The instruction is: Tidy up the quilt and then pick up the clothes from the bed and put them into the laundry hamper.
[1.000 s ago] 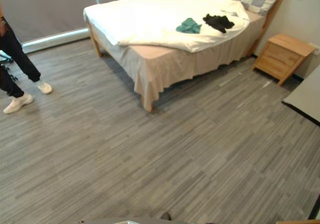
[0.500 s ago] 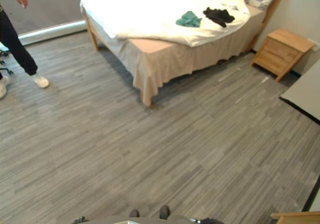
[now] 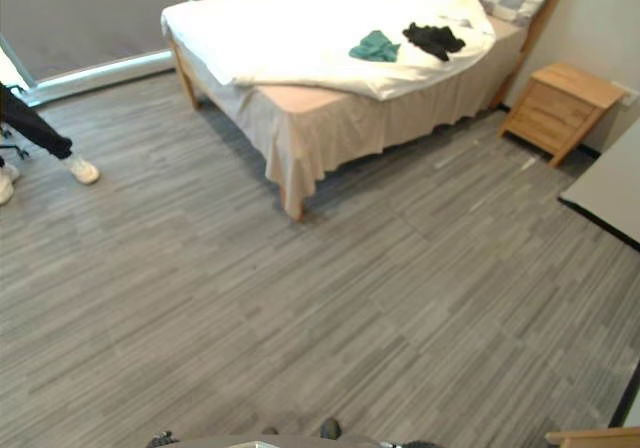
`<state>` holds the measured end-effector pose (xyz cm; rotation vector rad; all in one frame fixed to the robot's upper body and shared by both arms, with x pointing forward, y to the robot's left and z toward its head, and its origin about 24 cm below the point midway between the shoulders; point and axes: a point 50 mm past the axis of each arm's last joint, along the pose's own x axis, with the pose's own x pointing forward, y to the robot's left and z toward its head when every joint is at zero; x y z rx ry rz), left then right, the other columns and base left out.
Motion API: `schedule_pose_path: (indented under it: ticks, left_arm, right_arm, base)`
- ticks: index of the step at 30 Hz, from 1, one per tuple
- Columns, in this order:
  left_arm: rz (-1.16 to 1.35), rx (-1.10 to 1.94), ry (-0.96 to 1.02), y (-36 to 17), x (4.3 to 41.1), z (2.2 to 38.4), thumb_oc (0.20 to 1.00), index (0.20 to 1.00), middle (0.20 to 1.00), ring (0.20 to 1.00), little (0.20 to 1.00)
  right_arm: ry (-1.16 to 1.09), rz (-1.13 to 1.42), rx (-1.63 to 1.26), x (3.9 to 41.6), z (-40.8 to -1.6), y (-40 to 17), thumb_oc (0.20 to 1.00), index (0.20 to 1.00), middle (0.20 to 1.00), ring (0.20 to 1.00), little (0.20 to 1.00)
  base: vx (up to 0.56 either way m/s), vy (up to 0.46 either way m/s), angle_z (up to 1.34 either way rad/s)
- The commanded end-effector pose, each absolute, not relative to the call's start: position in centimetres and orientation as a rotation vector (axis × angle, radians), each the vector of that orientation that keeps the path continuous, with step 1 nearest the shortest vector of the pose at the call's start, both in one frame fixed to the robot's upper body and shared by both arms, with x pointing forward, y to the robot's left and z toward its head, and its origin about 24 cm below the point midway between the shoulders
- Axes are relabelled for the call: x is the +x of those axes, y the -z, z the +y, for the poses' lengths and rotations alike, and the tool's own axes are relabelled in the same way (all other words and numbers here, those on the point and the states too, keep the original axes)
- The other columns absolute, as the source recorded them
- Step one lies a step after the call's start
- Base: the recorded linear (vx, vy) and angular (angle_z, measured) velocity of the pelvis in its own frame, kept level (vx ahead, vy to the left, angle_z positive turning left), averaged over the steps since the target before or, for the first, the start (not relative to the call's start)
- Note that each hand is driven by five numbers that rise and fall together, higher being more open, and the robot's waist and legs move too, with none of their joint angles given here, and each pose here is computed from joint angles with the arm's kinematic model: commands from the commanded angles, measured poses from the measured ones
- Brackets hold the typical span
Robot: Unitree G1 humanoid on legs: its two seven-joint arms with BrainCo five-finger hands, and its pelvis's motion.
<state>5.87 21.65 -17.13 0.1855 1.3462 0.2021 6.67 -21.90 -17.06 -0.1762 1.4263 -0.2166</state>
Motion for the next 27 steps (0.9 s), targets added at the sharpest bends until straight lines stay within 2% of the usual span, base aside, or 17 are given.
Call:
schedule_pose_path:
  ticks: [1,11,15,20,27]
  left_arm:
    - [1.330,0.179,-0.202,17.2,6.9,21.0,1.000,1.000,1.000,1.000,1.000]
    - [1.310,0.139,-0.217,16.8,8.4,22.0,1.000,1.000,1.000,1.000,1.000]
    - [1.329,0.136,-0.232,16.7,8.1,22.6,1.000,1.000,1.000,1.000,1.000]
    - [1.299,0.158,-0.182,16.7,8.8,21.8,1.000,1.000,1.000,1.000,1.000]
    - [1.343,0.227,-0.101,17.3,7.0,20.0,1.000,1.000,1.000,1.000,1.000]
  right_arm:
    - [0.200,1.435,-0.204,7.0,-21.7,17.1,1.000,1.000,1.000,1.000,1.000]
    - [0.238,1.355,-0.176,9.3,-21.9,16.6,1.000,1.000,1.000,1.000,1.000]
    - [0.241,1.374,-0.150,8.7,-21.7,16.7,1.000,1.000,1.000,1.000,1.000]
    - [0.258,1.412,-0.158,8.0,-22.4,16.8,1.000,1.000,1.000,1.000,1.000]
    - [0.289,1.454,-0.116,5.8,-22.0,17.2,1.000,1.000,1.000,1.000,1.000]
  base:
    - [0.00,0.000,0.00]
    - [-0.01,0.131,0.00]
    - [0.10,0.061,-0.28]
    - [0.35,-0.069,-0.09]
    - [0.54,-0.056,0.31]
